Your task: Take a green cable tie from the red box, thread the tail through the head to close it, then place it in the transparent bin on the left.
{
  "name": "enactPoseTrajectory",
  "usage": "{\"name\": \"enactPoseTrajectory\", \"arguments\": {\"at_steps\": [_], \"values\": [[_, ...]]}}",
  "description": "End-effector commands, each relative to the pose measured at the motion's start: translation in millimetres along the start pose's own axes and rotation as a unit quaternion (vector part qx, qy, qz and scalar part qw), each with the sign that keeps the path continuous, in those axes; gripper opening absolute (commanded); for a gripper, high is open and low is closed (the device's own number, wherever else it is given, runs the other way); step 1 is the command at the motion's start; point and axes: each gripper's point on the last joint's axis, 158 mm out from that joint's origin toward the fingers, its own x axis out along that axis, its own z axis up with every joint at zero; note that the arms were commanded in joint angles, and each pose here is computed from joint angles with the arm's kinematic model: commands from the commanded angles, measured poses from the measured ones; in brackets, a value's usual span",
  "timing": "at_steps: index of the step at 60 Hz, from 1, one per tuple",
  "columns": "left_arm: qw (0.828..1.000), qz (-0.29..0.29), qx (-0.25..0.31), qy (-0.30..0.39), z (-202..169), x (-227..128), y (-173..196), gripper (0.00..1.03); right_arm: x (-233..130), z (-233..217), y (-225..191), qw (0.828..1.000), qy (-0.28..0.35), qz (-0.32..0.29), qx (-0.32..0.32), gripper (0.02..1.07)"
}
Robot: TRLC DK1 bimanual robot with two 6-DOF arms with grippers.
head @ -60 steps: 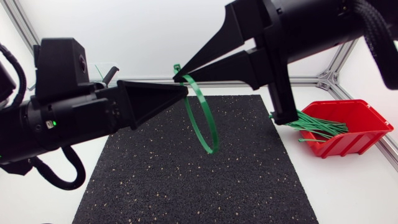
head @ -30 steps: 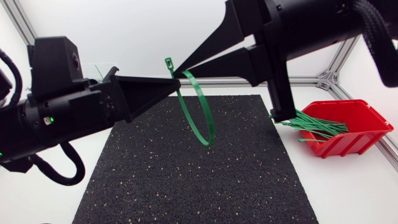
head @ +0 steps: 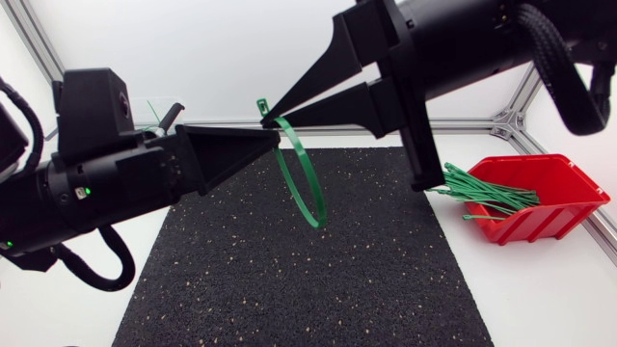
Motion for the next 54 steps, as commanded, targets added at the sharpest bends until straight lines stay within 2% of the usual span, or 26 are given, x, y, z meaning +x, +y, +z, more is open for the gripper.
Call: {"name": "enactPoseTrajectory", "arguments": {"at_steps": [1, 54], "values": [[1.0, -0.001, -0.013, 0.003, -5.1, 0.6, 3.4, 0.03, -2.2, -6.6, 9.7, 1.0, 0.007, 0.011, 0.003, 0.08], [1.0, -0.009, -0.018, 0.011, -11.2, 2.2, -1.2, 0.03, 2.3, 4.2, 5.9, 1.0, 0.0, 0.017, 0.005, 0.08]]}}
